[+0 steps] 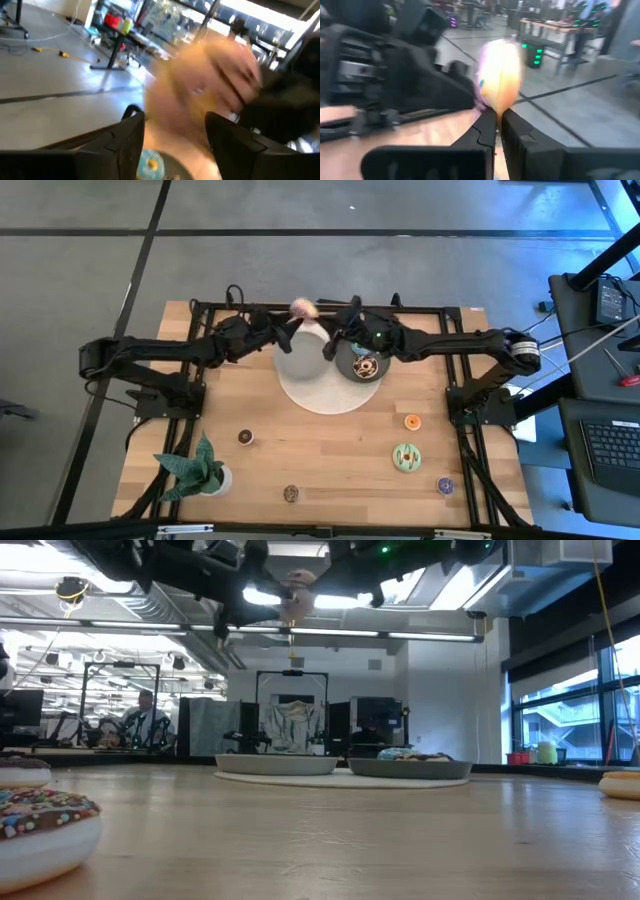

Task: Pick & Place donuts
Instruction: Put the large purple donut on the black plate

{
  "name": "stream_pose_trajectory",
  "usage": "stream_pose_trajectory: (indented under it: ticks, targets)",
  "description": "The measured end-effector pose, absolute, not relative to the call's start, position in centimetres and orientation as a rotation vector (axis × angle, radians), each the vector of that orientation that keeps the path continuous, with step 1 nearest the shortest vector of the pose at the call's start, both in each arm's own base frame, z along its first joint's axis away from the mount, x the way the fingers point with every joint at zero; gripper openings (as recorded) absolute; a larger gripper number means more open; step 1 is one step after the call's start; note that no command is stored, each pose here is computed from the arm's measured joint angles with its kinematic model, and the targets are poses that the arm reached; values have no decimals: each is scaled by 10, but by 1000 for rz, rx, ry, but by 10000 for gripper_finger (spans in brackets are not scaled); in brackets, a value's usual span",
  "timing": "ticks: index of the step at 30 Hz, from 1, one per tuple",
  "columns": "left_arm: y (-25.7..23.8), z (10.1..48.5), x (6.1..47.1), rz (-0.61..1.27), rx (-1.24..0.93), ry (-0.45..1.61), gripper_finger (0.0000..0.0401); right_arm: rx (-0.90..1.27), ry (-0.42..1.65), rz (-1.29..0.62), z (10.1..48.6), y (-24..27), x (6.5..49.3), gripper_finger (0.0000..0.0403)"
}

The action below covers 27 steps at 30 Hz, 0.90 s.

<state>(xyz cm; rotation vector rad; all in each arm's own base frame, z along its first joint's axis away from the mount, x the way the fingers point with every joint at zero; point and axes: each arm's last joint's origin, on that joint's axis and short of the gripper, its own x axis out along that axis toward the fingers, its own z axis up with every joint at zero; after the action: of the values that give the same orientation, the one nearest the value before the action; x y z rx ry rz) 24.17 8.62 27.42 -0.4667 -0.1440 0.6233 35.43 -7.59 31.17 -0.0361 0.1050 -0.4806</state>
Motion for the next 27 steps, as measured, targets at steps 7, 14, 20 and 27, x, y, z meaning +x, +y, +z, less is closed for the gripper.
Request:
stream_pose_trajectory:
  ticks: [7, 14, 20, 27]
  targets:
    - [80, 289, 205, 552, -481, -24, 210, -74, 236, -548, 332, -74, 320, 21]
    - [72, 295, 183, 542, -534, 16, 211, 32, 449, -684, 352, -84, 247, 22]
    - [72, 295, 182, 549, -538, 24, 211, 228, 430, -585, 372, -94, 189, 25]
    - [75, 289, 187, 585, -537, 47, 212, 490, 517, -233, 348, -107, 178, 26]
